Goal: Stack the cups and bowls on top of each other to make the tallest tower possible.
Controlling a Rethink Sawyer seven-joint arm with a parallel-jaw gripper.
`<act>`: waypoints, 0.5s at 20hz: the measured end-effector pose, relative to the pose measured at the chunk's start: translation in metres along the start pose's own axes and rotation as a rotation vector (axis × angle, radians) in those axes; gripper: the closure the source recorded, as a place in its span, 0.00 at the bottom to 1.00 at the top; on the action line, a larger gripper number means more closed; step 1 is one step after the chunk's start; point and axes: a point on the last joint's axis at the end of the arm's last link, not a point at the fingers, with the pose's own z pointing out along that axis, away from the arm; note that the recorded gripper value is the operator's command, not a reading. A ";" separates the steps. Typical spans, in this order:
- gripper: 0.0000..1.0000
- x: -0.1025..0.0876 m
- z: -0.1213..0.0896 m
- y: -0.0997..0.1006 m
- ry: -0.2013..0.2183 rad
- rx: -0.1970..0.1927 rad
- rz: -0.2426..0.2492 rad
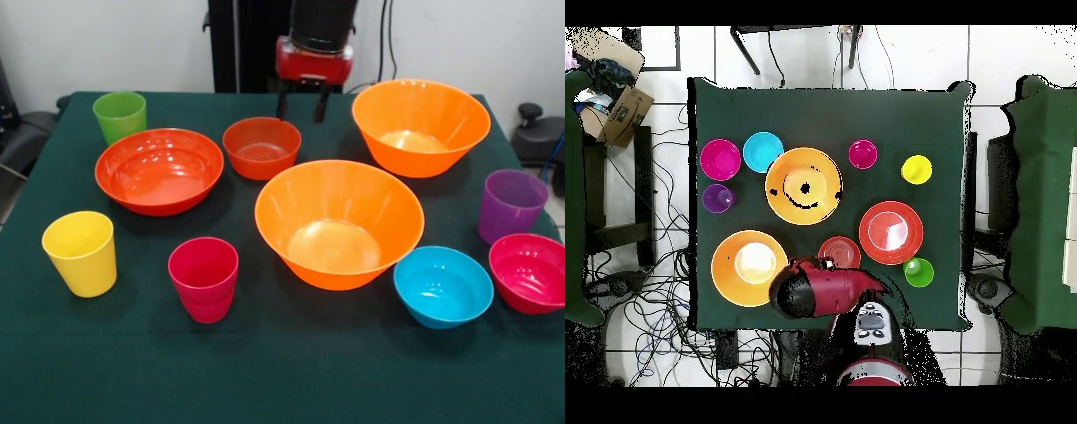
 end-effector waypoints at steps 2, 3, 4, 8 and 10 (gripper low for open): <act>0.00 0.004 -0.007 0.025 -0.005 -0.015 -0.044; 0.00 0.006 -0.009 0.032 -0.006 -0.020 -0.058; 0.00 0.007 -0.010 0.037 -0.006 -0.022 -0.068; 0.00 0.016 -0.012 0.070 -0.016 -0.027 -0.142; 0.00 0.019 -0.010 0.083 -0.027 -0.033 -0.167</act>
